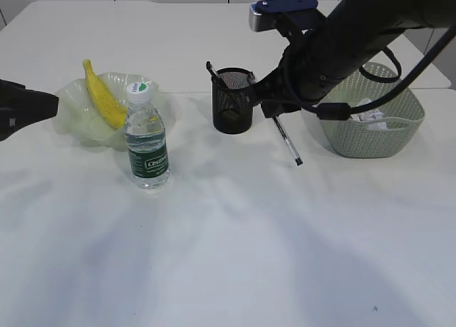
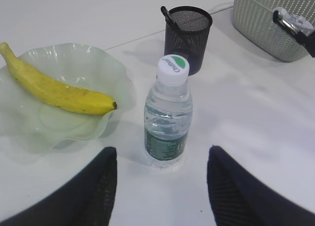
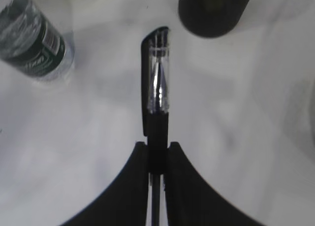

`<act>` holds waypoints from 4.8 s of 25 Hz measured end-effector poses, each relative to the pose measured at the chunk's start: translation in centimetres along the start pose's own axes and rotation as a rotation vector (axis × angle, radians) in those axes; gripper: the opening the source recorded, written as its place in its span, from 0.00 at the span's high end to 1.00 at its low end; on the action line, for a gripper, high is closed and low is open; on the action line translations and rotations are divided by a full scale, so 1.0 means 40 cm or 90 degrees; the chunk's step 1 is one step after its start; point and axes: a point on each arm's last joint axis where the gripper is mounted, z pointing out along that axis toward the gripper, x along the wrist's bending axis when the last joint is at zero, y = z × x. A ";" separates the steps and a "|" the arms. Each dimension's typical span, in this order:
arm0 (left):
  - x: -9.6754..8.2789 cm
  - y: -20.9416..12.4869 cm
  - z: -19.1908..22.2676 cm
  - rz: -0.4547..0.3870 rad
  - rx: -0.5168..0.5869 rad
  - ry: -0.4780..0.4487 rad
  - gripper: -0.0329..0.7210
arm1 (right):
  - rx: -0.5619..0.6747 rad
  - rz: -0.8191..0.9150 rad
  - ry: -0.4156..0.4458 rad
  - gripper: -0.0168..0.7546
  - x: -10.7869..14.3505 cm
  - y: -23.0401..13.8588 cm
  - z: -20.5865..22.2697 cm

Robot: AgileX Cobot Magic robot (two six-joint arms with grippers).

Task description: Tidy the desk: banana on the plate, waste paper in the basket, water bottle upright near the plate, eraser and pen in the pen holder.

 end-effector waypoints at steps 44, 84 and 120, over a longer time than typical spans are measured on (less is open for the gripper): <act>0.008 -0.015 0.023 -0.006 0.025 -0.005 0.42 | -0.521 -0.001 -0.057 0.92 -0.161 0.173 0.256; 0.011 -0.022 0.034 -0.011 0.036 -0.006 0.43 | -0.532 -0.025 -0.054 0.68 -0.194 0.148 0.320; 0.002 0.000 -0.001 -0.020 0.000 0.006 0.43 | 0.015 0.112 -0.055 0.75 -0.137 0.082 -0.078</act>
